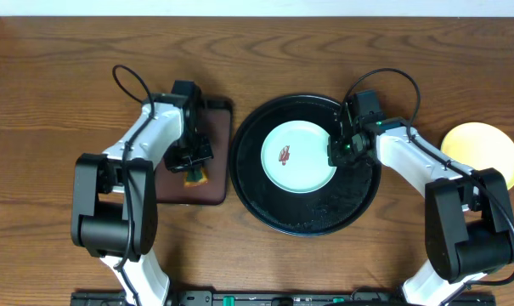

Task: Clean dirty plates on tray and stack at the side
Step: 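Dip the sponge in the tray water with the left gripper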

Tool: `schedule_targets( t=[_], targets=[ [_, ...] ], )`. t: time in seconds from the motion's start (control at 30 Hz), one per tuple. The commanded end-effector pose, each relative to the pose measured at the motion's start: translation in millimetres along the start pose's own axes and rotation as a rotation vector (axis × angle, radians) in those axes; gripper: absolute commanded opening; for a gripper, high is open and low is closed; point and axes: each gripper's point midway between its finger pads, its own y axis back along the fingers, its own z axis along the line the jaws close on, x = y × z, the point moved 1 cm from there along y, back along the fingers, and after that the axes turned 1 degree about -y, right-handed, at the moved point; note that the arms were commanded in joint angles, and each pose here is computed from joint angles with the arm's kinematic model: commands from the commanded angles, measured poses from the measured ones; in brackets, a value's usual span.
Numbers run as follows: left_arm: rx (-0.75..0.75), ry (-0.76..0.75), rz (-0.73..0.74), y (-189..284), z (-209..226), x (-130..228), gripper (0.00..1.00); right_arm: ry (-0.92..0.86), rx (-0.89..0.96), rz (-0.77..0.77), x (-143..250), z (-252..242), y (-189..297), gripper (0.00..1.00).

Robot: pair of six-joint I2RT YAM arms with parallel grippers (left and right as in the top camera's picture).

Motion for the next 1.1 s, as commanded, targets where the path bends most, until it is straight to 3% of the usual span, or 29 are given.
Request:
schedule_targets(
  t=[0.0, 0.03, 0.07, 0.2, 0.3, 0.43, 0.53, 0.63, 0.9, 0.93, 0.97, 1.07],
  targets=[
    [0.005, -0.052, -0.067, 38, -5, -18, 0.17, -0.017, 0.055, 0.013, 5, -15, -1, 0.01],
    [0.011, -0.052, -0.084, 49, -6, -21, 0.26, -0.017, 0.055, 0.013, 5, -15, -1, 0.01],
    [0.016, -0.050, -0.094, 53, -7, -21, 0.29, -0.017, 0.055, 0.013, 5, -15, -1, 0.01],
    [0.011, -0.019, -0.080, 50, -5, -17, 0.31, -0.017, 0.055, 0.013, 5, -15, -1, 0.01],
    [-0.086, 0.100, -0.078, 23, 16, -9, 0.36, -0.016, 0.055, 0.013, 5, -15, -1, 0.01],
    [-0.086, 0.155, -0.077, -1, 19, -3, 0.36, -0.017, 0.055, 0.013, 5, -15, -1, 0.01],
    [-0.036, 0.148, -0.086, -13, 13, -3, 0.29, -0.017, 0.055, 0.013, 5, -15, -1, 0.01],
    [0.017, 0.101, -0.085, -20, 5, -3, 0.08, -0.017, 0.055, 0.014, 5, -14, -1, 0.01],
    [-0.004, 0.023, -0.112, 5, 9, -10, 0.08, -0.019, 0.048, 0.015, 6, -13, -1, 0.01],
    [-0.002, 0.014, -0.132, 17, 10, -14, 0.29, -0.019, 0.048, 0.015, 6, -13, -1, 0.01],
    [0.003, 0.000, -0.148, 26, 8, -16, 0.42, -0.019, 0.048, 0.015, 6, -13, -1, 0.01],
    [0.014, -0.009, -0.173, 40, 6, -17, 0.51, -0.019, 0.048, 0.015, 6, -13, -1, 0.01]
  ],
)
